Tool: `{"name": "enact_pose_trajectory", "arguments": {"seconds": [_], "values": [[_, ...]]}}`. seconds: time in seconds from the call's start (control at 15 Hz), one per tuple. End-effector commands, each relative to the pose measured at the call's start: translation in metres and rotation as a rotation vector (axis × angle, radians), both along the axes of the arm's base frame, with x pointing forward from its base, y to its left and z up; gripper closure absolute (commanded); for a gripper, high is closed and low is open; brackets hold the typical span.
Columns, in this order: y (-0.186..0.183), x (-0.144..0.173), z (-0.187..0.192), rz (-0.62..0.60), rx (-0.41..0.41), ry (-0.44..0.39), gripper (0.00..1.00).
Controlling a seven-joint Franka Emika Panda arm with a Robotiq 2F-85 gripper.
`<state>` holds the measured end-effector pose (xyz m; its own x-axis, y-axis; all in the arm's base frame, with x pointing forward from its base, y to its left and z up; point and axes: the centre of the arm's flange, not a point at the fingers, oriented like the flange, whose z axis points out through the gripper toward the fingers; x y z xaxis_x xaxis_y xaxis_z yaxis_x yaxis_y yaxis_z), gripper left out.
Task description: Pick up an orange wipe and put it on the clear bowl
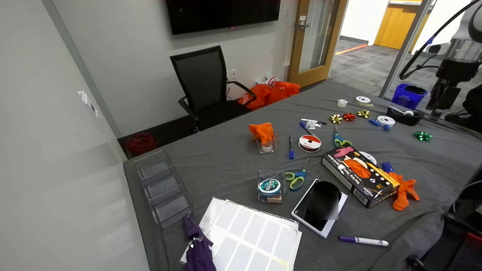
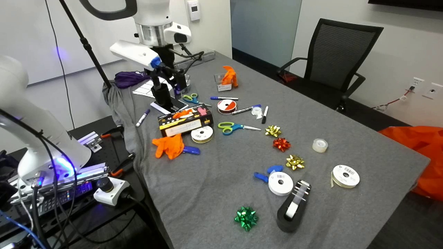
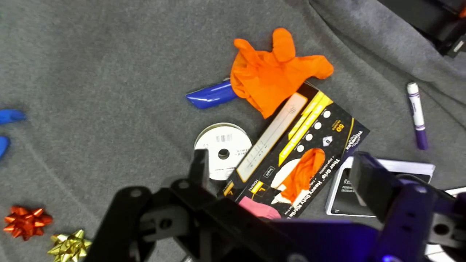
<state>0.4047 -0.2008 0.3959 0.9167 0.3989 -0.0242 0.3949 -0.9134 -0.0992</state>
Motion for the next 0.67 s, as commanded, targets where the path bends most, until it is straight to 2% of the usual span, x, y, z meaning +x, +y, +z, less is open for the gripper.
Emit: {"name": "enact_pose_trajectory", "arguments": {"seconds": [0.0,0.33,0.4,0.47,0.6], "values": [[0.001,0.001,0.001,0.001,-0.001,-0.001,0.0],[0.001,0.002,0.002,0.003,-0.003,-0.004,0.0],[-0.005,-0.004,-0.006,0.046,0.03,0.013,0.0],[-0.014,-0.011,-0.025,0.083,0.061,-0.015,0.0],[-0.025,-0.02,-0.052,0.131,0.095,-0.017,0.0]]}}
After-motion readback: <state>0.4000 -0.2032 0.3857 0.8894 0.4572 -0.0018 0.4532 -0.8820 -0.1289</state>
